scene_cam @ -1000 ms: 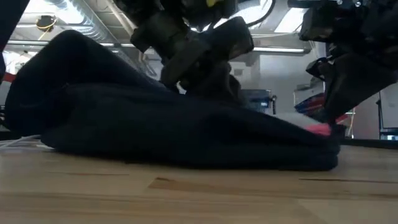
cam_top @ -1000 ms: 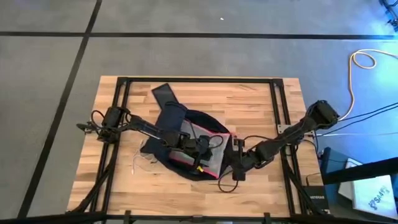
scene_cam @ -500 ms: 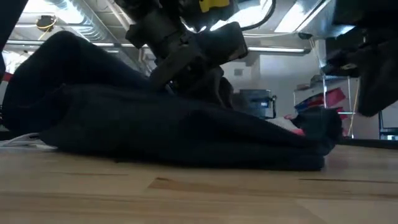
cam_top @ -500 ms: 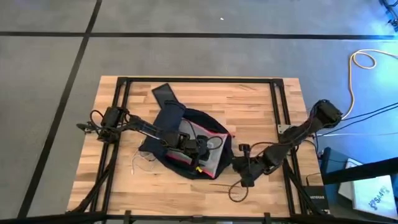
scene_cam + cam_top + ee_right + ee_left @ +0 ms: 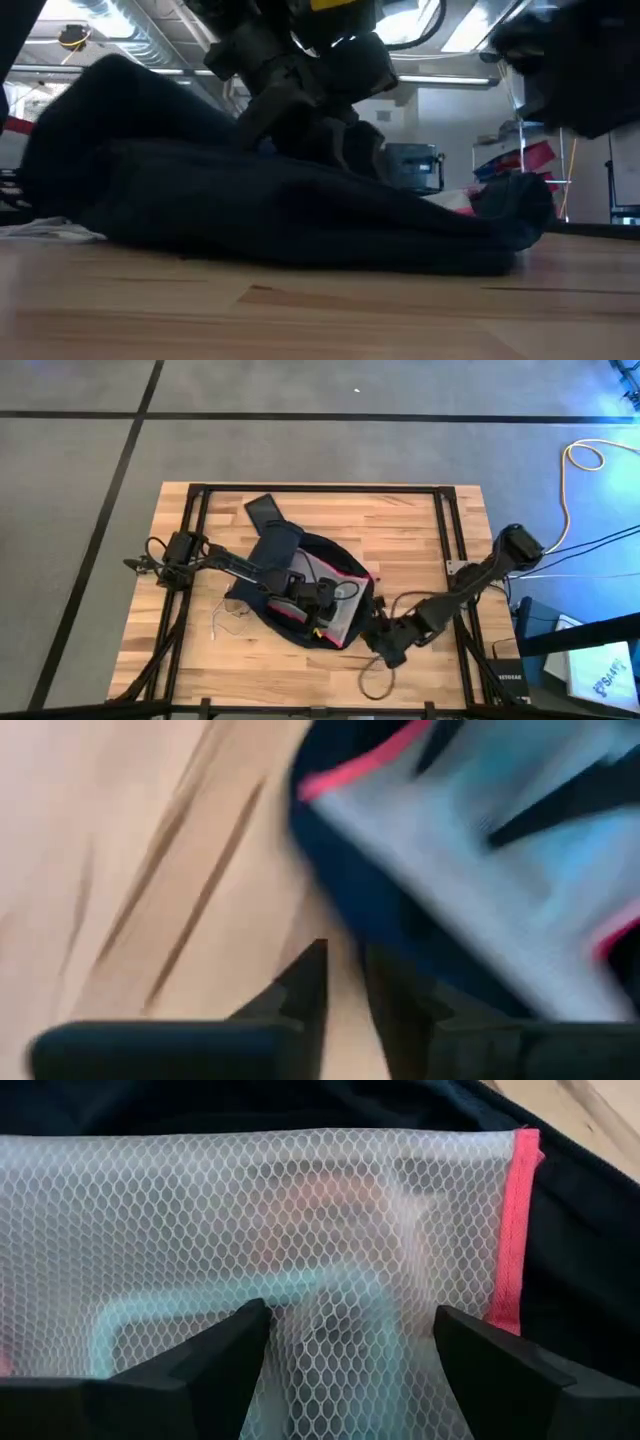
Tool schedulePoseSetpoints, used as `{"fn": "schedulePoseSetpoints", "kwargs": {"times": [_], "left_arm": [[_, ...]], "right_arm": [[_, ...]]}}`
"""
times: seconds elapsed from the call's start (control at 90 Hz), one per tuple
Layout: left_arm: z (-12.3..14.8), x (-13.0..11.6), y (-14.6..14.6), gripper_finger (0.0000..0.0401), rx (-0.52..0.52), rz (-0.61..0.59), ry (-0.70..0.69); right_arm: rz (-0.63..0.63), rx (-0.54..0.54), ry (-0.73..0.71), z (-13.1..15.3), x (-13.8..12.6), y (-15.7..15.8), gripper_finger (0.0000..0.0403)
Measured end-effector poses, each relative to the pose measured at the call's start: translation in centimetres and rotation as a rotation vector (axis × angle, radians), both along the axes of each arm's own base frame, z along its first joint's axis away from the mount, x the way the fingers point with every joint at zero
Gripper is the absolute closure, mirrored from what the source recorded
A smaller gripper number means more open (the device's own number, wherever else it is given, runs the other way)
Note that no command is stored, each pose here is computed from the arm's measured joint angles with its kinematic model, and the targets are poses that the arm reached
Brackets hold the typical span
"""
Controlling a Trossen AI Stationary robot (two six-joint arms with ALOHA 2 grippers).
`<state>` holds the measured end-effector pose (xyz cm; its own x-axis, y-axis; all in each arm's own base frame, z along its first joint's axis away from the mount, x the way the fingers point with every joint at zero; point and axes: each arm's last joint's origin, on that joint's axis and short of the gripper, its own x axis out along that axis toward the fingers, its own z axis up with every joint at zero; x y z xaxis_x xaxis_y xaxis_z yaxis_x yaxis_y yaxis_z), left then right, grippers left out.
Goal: Unpack backpack
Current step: Put the transparent zip bag into the blue backpack
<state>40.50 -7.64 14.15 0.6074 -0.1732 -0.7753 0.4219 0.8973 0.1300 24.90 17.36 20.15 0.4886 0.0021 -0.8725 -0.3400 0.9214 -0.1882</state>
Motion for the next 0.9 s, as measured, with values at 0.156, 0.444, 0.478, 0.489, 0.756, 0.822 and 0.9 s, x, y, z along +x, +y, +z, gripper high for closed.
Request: {"fn": "schedulePoseSetpoints", "kwargs": {"times": [0.156,0.444,0.478,0.489,0.756,0.822,0.9], "left_arm": [[0.0,0.0,0.0,0.0129,-0.012,0.010,0.002],[0.0,0.0,0.0,0.0129,-0.012,0.012,0.003],[0.0,0.0,0.0,0.0129,-0.010,0.010,0.004],[0.0,0.0,0.0,0.0129,-0.009,0.009,0.004],[-0.2,-0.3,0.2,0.0129,0.058,0.038,0.033],[-0.3,-0.3,0.2,0.0129,0.066,0.036,0.039],[-0.3,-0.3,0.2,0.0129,0.066,0.036,0.039]], "right_arm": [[0.091,-0.029,0.067,-0.6,2.3,-0.4,0.0240],[0.133,-0.042,0.182,-2.6,4.9,-1.6,0.0152],[0.139,-0.025,0.207,-3.1,5.1,-1.7,0.0154],[0.143,-0.019,0.218,-3.2,5.1,-1.7,0.0155],[0.232,0.010,0.359,-3.2,3.7,0.6,0.0228],[0.215,0.015,0.371,-2.5,3.3,1.5,0.0246],[0.200,0.021,0.382,-1.7,2.7,2.6,0.0261]]}}
